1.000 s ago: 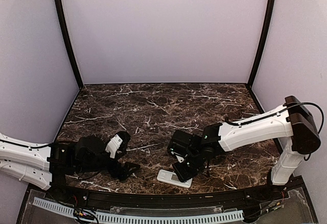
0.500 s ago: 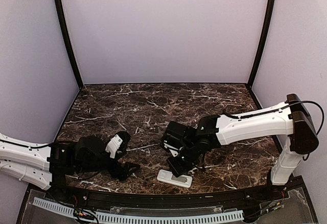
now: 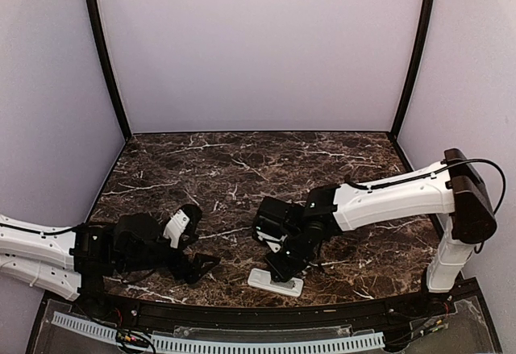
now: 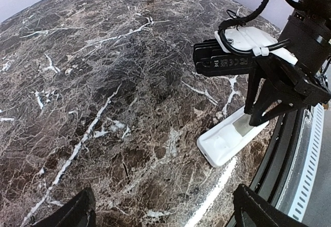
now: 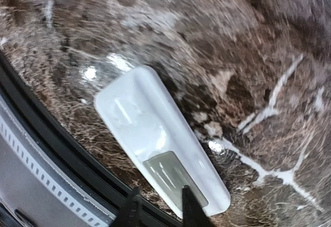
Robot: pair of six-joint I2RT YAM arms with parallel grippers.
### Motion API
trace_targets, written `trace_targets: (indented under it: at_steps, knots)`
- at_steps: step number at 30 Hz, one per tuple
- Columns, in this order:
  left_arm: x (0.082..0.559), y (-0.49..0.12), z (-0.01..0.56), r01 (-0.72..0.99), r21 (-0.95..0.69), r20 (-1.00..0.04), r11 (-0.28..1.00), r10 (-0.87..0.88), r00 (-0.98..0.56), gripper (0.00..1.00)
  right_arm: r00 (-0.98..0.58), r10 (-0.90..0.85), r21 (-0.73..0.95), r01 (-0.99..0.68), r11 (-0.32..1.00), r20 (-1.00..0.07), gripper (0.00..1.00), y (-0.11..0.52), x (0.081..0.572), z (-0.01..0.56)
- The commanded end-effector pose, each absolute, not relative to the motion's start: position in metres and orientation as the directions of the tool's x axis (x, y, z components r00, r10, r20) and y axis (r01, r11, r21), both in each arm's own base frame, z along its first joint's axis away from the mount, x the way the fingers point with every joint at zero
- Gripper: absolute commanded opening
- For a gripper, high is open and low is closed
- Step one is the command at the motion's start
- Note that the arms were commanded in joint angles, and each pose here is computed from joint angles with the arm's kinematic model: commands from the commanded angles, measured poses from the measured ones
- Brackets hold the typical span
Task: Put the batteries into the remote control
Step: Press the battery cover on the remote control, then pick up the remote control from the center of the board.
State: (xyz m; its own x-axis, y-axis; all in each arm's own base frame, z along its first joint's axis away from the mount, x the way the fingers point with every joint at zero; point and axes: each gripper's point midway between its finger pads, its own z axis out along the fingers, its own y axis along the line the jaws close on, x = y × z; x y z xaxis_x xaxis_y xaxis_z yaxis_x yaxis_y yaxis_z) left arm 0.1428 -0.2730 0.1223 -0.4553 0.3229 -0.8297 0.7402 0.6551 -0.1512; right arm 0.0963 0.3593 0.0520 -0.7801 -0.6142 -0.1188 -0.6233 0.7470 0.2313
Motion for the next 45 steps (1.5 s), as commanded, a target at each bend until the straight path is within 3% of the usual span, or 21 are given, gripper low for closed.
trace_targets:
  at_steps: [1,3,6,8,14,23,31,43,45]
  knots:
    - [0.148,-0.261,0.129,0.703,-0.153,-0.846,0.694,0.276,-0.457,0.93,-0.634,-0.731,0.193,-0.773,0.605,-0.250,0.41,0.388,0.109,0.089]
    - [0.151,-0.251,0.129,0.676,-0.144,-0.844,0.722,0.267,-0.465,0.95,-0.564,-0.781,0.169,-0.826,0.538,-0.269,0.63,0.397,0.111,0.091]
    - [0.155,-0.240,0.132,0.642,-0.135,-0.849,0.755,0.246,-0.467,0.97,-0.485,-0.848,0.114,-0.874,0.471,-0.214,0.93,0.399,0.113,0.070]
    - [0.158,-0.233,0.132,0.620,-0.123,-0.849,0.775,0.241,-0.469,0.97,-0.445,-0.878,0.092,-0.896,0.435,-0.175,0.99,0.400,0.114,0.057]
    - [0.162,-0.225,0.131,0.590,-0.107,-0.851,0.800,0.233,-0.471,0.97,-0.387,-0.910,0.083,-0.922,0.378,-0.149,0.96,0.409,0.114,0.043]
    - [0.162,-0.221,0.129,0.588,-0.093,-0.854,0.803,0.240,-0.462,0.98,-0.359,-0.929,0.055,-0.933,0.355,-0.088,0.66,0.411,0.102,0.022]
    - [0.161,-0.220,0.130,0.590,-0.093,-0.855,0.802,0.239,-0.460,0.98,-0.380,-0.923,0.049,-0.925,0.378,-0.059,0.51,0.407,0.097,0.016]
    - [0.160,-0.222,0.129,0.600,-0.098,-0.856,0.794,0.240,-0.457,0.98,-0.380,-0.925,-0.011,-0.925,0.380,0.004,0.51,0.395,0.098,0.002]
    - [0.160,-0.222,0.130,0.601,-0.099,-0.857,0.793,0.240,-0.457,0.98,-0.378,-0.926,-0.010,-0.926,0.378,0.007,0.47,0.395,0.097,0.001]
